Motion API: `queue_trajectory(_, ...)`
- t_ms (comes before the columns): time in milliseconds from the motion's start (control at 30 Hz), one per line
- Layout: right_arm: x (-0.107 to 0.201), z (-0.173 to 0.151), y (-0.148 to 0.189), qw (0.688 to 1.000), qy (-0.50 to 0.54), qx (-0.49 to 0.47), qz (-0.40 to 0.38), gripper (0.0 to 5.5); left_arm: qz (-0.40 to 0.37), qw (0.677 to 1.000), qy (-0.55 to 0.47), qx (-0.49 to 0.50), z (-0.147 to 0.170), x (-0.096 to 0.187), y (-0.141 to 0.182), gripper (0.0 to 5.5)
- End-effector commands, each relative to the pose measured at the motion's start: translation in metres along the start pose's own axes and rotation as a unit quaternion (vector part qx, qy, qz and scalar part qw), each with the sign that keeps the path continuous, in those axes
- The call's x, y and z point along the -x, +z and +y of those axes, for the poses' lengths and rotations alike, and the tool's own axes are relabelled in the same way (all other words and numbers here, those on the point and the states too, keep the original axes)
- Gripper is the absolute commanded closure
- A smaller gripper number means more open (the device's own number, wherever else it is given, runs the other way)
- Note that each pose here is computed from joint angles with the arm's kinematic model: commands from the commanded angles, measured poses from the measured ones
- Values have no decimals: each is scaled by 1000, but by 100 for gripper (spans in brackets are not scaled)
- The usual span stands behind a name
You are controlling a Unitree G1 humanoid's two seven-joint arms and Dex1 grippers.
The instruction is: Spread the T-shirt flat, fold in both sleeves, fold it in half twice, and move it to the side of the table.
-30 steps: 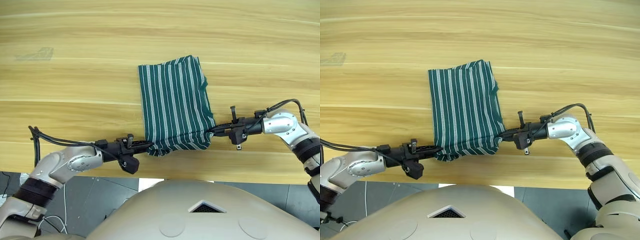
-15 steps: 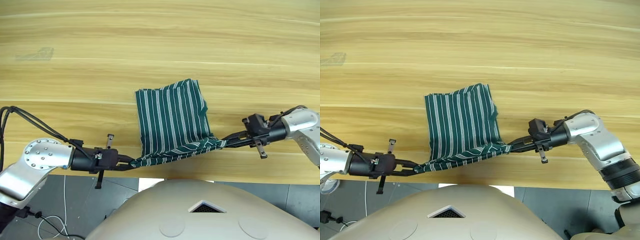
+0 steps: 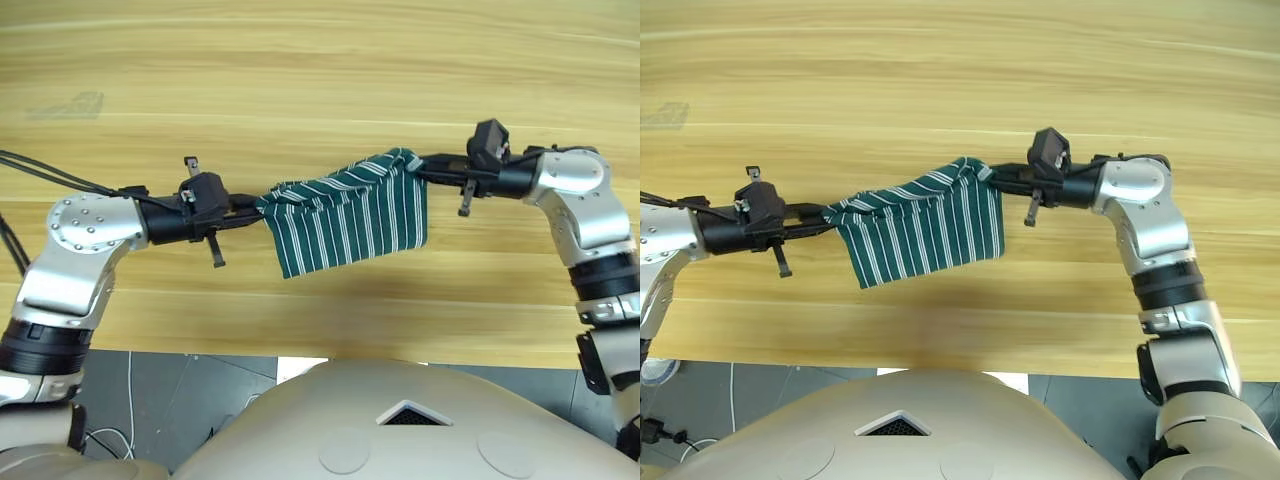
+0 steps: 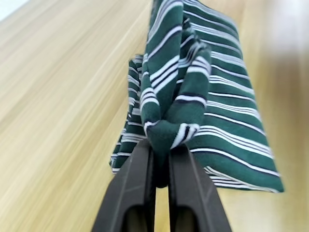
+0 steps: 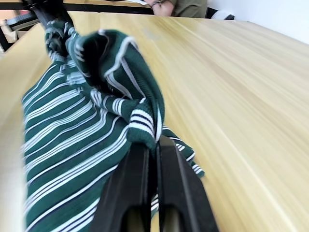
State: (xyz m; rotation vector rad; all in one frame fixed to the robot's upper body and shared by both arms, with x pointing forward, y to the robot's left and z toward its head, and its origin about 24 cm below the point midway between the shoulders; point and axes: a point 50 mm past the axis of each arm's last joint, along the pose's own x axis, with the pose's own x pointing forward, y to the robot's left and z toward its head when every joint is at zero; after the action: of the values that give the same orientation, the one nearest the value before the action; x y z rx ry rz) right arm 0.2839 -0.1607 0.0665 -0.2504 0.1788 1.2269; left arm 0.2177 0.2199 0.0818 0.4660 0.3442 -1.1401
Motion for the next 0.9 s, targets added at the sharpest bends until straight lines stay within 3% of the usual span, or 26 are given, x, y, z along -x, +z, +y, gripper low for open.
queue_trajectory(33,-7,-7,-4,1000,-17,14,14,550,20,1000,21,3,7,-11,-11,532)
queue_trajectory(67,-9,-5,-9,1000,-12,16,21,515,32,999,8,3,1,-13,-16,496)
queue_trajectory(200,-10,1,-16,1000,-14,7,21,451,48,999,-14,15,-10,-17,-26,438)
queue_trajectory(300,-7,-7,-11,998,-59,19,-7,398,29,998,45,16,5,-14,-23,390)
queue_trajectory(367,-4,-22,-3,987,-148,44,-39,370,-9,992,119,28,21,-9,-19,366)
queue_trajectory(433,-2,-29,0,971,-219,60,-71,338,-70,971,222,54,39,-4,-16,337)
queue_trajectory(533,-4,-22,-4,964,-241,72,-91,292,-150,918,348,119,53,1,-20,296)
queue_trajectory(633,-12,-10,-9,968,-217,87,-90,247,-192,885,388,172,44,-12,-27,257)
queue_trajectory(733,-22,4,-10,978,-158,115,-79,190,-198,880,394,177,36,-19,-28,204)
queue_trajectory(800,-31,16,-8,982,-103,141,-73,155,-222,858,434,161,44,-4,-18,175)
queue_trajectory(900,-55,28,4,976,-41,201,-76,131,-289,792,529,101,57,34,16,173)
